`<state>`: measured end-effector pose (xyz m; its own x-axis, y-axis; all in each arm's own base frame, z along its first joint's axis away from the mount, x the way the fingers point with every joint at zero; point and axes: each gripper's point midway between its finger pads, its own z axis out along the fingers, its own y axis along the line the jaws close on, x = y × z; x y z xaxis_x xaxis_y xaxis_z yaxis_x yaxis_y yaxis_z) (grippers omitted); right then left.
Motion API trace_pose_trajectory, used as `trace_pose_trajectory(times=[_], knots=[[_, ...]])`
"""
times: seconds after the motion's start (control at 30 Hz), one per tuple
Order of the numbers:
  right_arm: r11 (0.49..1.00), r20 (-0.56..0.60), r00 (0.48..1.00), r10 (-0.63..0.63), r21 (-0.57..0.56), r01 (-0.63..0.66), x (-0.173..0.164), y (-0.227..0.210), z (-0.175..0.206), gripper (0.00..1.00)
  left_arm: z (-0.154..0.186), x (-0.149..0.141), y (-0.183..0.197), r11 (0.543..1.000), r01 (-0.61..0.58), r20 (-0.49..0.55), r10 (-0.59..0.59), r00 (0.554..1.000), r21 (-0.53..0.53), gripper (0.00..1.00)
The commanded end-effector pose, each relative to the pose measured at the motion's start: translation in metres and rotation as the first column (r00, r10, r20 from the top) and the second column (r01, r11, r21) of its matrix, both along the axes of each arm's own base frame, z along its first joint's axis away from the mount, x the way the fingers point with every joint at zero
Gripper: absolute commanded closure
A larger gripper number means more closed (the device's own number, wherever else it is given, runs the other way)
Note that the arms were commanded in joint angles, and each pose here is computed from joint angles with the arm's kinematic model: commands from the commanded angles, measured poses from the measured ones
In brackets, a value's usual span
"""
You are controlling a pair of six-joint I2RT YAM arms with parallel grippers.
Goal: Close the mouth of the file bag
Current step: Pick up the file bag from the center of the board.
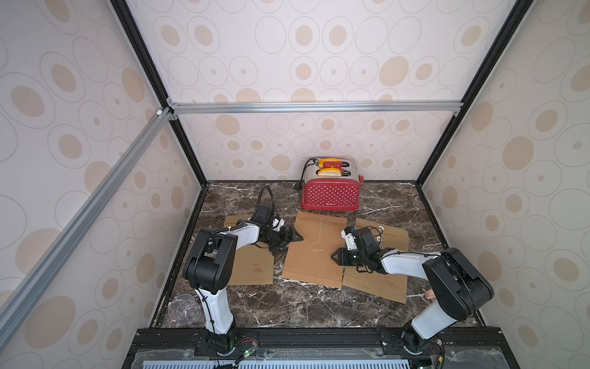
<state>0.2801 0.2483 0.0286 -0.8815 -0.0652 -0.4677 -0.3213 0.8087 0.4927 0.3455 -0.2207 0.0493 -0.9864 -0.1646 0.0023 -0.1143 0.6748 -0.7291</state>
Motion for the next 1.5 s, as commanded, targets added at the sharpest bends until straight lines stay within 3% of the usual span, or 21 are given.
trace_pose_trajectory(times=[0.0, 0.37, 0.5, 0.53, 0.73, 0.8, 0.93, 1.17, 1.47], knots=[[0.998, -0.078, 0.997, -0.010, -0.063, 0.005, -0.019, -0.018, -0.024, 0.58, -0.003, -0.023, -0.001, 0.997, 0.073, -0.033, -0.073, 0.997, 0.009, 0.11], [0.999, -0.093, 0.996, 0.004, -0.051, -0.008, -0.019, -0.014, -0.031, 0.59, 0.003, -0.021, -0.005, 0.996, 0.089, 0.002, -0.089, 0.996, -0.019, 0.32], [0.999, -0.099, 0.995, -0.001, -0.040, -0.003, -0.019, -0.013, -0.032, 0.59, 0.000, -0.023, -0.006, 0.996, 0.091, -0.012, -0.091, 0.996, -0.026, 0.77], [0.999, -0.101, 0.995, -0.004, -0.039, 0.000, -0.019, -0.013, -0.033, 0.60, -0.001, -0.023, -0.006, 0.996, 0.090, -0.012, -0.090, 0.996, -0.026, 0.83], [1.000, -0.110, 0.994, -0.003, -0.027, 0.000, -0.022, -0.012, -0.035, 0.60, 0.002, -0.023, -0.006, 0.995, 0.103, 0.004, -0.103, 0.995, -0.011, 0.83], [1.000, -0.104, 0.995, -0.004, -0.018, 0.002, -0.022, -0.012, -0.033, 0.60, 0.001, -0.022, -0.005, 0.994, 0.110, 0.003, -0.110, 0.994, -0.005, 0.98], [1.000, -0.086, 0.996, 0.001, 0.002, -0.001, -0.019, -0.008, -0.024, 0.60, 0.001, -0.026, -0.004, 0.991, 0.132, 0.002, -0.132, 0.991, 0.006, 1.00], [0.999, -0.036, 0.999, 0.014, 0.042, -0.013, -0.015, -0.005, 0.005, 0.59, 0.047, -0.016, -0.004, 0.988, 0.157, 0.175, -0.156, 0.972, 0.010, 1.00], [0.995, 0.067, 0.997, -0.038, 0.096, 0.032, 0.000, -0.032, 0.054, 0.56, 0.095, -0.013, -0.009, 0.983, 0.165, 0.313, -0.131, 0.941, -0.084, 1.00]])
